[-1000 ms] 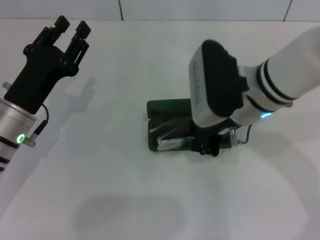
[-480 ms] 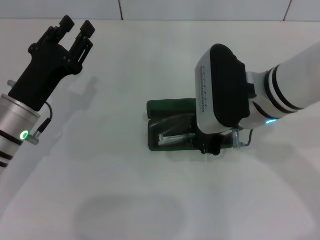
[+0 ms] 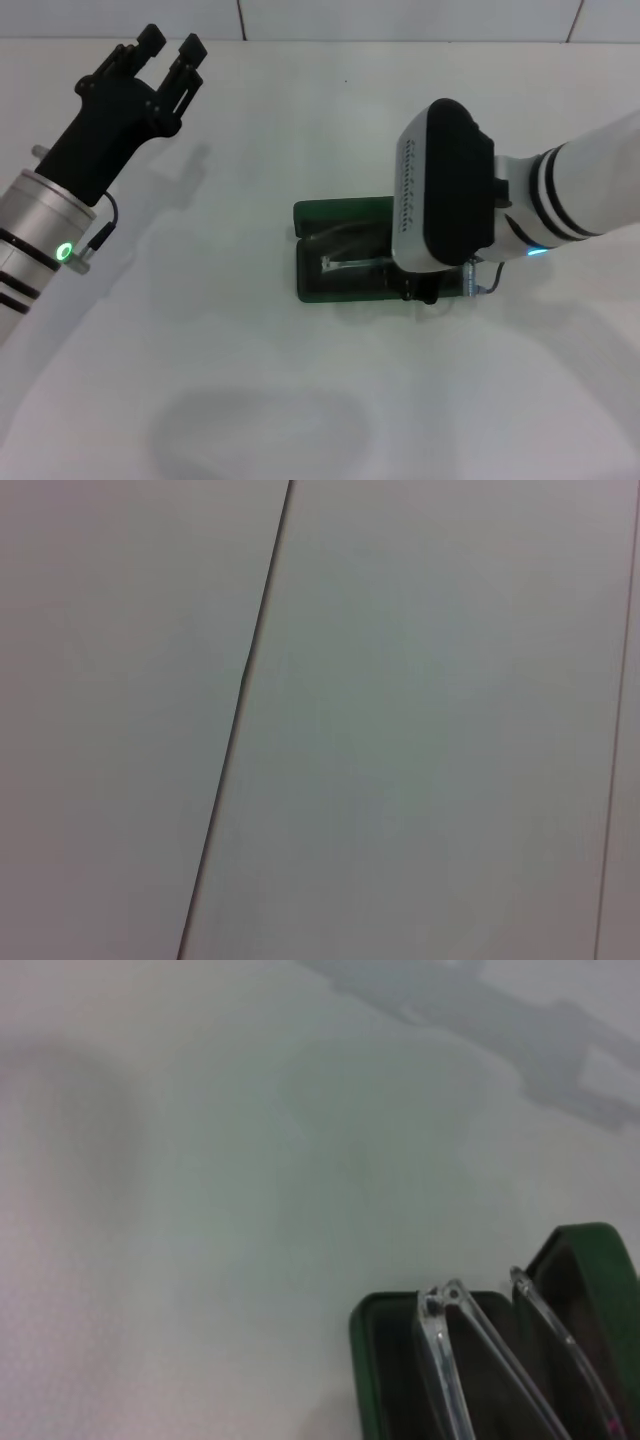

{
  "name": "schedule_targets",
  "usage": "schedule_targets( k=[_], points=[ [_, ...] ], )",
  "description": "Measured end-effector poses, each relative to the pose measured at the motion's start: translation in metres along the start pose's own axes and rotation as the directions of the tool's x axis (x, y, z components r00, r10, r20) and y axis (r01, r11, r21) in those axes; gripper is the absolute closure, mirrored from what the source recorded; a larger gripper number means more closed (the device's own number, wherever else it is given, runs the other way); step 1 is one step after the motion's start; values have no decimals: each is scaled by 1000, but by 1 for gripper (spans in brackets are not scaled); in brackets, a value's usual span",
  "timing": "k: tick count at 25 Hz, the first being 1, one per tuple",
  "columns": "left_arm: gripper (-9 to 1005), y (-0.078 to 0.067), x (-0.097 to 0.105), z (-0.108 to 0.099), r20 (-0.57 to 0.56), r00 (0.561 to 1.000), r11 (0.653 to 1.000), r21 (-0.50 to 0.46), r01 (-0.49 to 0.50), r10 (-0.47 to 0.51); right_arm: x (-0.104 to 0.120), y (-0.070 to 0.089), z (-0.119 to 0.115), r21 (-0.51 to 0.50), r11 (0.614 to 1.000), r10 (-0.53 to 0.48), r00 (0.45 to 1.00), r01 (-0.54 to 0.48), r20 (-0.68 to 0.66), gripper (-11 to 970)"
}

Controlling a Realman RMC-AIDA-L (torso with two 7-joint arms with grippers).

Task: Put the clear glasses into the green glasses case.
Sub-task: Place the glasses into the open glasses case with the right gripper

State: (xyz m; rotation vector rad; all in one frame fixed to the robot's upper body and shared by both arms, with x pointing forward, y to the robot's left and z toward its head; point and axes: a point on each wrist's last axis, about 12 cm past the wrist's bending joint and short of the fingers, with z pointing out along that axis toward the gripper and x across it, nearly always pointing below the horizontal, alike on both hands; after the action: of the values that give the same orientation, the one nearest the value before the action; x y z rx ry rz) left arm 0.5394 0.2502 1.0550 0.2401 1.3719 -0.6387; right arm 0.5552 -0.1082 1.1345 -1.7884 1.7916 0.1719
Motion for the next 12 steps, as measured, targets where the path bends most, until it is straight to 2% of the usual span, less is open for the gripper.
schedule_targets(
  k=[12],
  points=[
    [467, -1, -1, 5, -1, 1000, 1000, 11, -7, 7, -3, 6, 8, 19, 999, -40, 999, 40, -12, 768]
  ],
)
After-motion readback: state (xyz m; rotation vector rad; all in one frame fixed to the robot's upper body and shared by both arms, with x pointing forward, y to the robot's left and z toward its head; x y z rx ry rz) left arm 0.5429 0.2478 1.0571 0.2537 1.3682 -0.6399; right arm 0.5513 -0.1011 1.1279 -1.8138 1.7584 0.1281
